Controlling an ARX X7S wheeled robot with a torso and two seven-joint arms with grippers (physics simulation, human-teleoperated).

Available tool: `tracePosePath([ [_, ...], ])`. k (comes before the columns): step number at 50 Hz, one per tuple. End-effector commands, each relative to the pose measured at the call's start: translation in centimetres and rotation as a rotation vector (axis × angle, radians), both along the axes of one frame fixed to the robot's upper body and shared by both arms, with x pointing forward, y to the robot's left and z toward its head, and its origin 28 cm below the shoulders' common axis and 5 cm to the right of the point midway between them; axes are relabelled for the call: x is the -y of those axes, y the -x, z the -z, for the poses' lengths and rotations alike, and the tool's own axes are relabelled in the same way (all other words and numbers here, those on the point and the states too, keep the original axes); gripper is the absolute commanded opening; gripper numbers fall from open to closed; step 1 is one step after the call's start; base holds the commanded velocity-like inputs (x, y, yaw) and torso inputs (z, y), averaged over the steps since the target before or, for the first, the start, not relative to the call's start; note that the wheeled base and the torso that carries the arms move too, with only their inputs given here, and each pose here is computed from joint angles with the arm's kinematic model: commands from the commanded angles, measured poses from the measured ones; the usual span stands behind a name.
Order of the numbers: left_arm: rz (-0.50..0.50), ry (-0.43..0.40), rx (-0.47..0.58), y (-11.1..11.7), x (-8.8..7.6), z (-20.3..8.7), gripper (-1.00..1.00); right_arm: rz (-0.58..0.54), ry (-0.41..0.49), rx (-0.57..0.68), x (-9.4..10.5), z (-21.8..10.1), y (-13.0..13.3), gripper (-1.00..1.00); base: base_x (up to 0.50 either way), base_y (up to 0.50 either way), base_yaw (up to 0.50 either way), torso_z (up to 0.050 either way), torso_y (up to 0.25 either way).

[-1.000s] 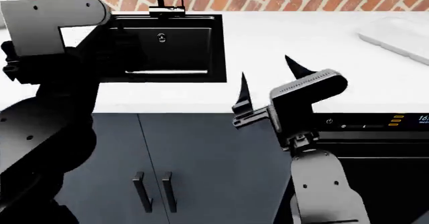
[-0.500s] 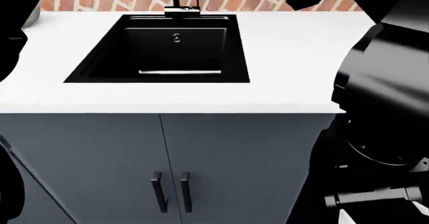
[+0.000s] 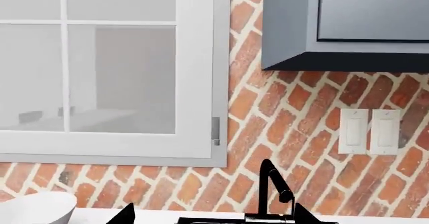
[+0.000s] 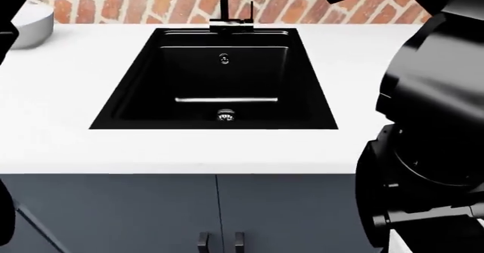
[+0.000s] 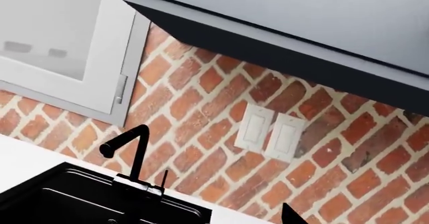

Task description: Place the two vegetables and bowl onto the tray for setting up a vegetable dip station.

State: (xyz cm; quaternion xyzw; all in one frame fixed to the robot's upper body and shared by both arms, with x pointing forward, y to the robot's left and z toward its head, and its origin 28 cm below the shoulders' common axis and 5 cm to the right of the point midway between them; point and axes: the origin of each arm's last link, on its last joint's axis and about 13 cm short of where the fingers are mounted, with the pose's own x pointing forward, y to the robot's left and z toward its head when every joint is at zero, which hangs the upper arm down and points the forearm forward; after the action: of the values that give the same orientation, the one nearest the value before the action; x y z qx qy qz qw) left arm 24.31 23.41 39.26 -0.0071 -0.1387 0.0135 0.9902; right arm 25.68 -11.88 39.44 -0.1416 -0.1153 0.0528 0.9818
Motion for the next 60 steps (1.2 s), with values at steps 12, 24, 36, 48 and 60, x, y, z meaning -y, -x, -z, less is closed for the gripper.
tracePosePath([
  [12,-0.002,0.007,0.000,0.02,-0.15,-0.14,1.00,-0.014,0.029,0.002,-0.24,-0.13,0.15,1.00,0.19,0.50,0.00,0.000,0.000],
  [24,0.000,0.003,-0.003,-0.02,-0.08,-0.03,1.00,-0.014,0.032,0.007,-0.31,-0.24,0.22,1.00,0.19,0.50,0.00,0.000,0.000],
  [36,-0.004,0.009,-0.008,-0.11,-0.14,0.02,1.00,-0.016,0.037,0.012,-0.39,-0.37,0.31,1.00,0.19,0.50,0.00,0.000,0.001],
  [48,-0.002,0.009,-0.012,-0.16,-0.11,0.15,1.00,-0.026,0.044,0.018,-0.52,-0.49,0.43,1.00,0.23,0.50,0.00,0.000,0.000],
  [60,-0.005,0.011,-0.009,-0.16,-0.19,0.05,1.00,-0.029,0.054,0.025,-0.57,-0.53,0.41,1.00,0.27,0.50,0.00,0.000,0.001],
])
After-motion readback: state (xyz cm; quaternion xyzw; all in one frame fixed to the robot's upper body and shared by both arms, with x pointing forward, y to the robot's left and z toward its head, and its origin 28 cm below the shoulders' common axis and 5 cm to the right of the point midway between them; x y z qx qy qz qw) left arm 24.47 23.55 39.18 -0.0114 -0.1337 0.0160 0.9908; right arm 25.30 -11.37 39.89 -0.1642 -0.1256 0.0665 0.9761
